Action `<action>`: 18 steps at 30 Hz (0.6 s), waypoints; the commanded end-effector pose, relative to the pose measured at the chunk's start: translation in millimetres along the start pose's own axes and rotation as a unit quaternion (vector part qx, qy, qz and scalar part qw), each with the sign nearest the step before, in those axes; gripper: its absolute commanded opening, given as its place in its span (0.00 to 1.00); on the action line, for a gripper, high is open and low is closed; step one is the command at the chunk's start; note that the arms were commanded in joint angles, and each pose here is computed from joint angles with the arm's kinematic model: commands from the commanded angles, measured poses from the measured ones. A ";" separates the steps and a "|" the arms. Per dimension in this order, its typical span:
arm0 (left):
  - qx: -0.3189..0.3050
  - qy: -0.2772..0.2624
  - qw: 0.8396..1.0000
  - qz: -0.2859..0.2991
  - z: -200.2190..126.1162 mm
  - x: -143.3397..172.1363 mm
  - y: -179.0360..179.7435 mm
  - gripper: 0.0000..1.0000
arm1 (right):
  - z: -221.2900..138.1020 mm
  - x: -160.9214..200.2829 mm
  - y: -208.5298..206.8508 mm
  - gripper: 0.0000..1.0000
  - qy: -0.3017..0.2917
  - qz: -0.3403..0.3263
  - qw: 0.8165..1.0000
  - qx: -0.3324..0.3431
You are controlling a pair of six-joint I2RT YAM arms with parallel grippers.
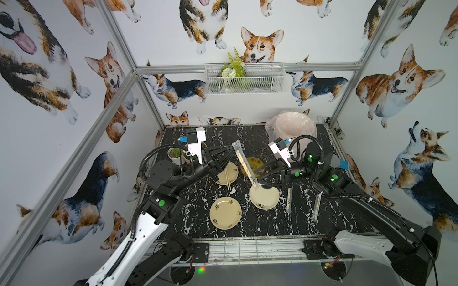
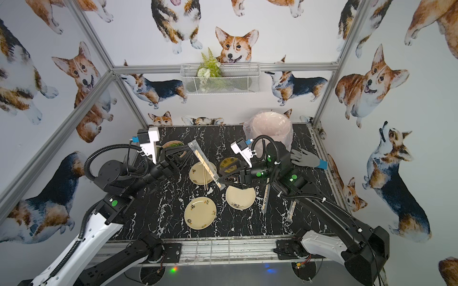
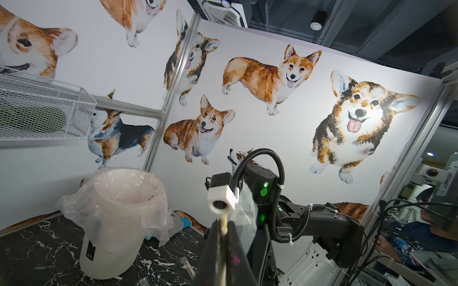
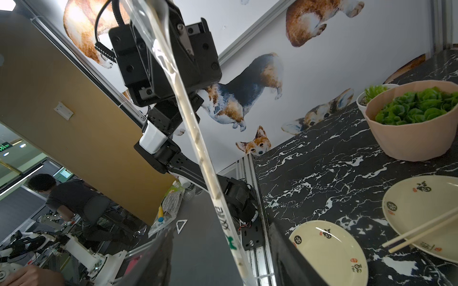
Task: Remove the packaging of disposable chopsticks
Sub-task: Remove the packet bag from the disposable chopsticks.
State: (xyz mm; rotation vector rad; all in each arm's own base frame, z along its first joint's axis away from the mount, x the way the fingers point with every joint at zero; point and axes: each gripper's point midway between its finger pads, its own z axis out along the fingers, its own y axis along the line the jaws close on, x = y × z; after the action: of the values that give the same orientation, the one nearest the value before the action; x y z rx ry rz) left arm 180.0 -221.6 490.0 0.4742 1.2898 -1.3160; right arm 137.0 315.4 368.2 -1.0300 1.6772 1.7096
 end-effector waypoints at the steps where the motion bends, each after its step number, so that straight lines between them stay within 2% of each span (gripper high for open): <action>1: -0.044 -0.037 0.998 0.004 -5.7 -14.8 11.2 0.00 | 4.1 14.8 -2.3 0.53 0.025 -0.020 0.999 0.011; 8: -0.083 -0.067 0.994 0.004 -15.0 -24.5 20.8 0.00 | 10.9 26.1 -8.0 0.34 0.047 -0.033 0.998 0.031; 12: -0.083 -0.068 0.994 0.000 -14.7 -25.2 20.7 0.00 | 10.7 26.0 -12.9 0.33 0.045 -0.037 0.997 0.044; 14: -0.078 -0.067 0.995 0.000 -13.8 -25.8 18.9 0.00 | 9.3 24.4 -18.5 0.41 0.041 -0.041 0.996 0.064; 18: -0.082 -0.059 0.995 0.000 -12.9 -24.2 20.3 0.00 | 0.3 16.5 -27.1 0.44 0.016 -0.074 0.991 0.115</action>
State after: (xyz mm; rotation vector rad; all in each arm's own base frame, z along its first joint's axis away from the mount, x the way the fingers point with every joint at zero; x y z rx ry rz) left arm 198.7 -196.6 494.2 0.2850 1.2949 -1.2098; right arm 138.0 319.8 338.8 -1.0753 1.7532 1.4982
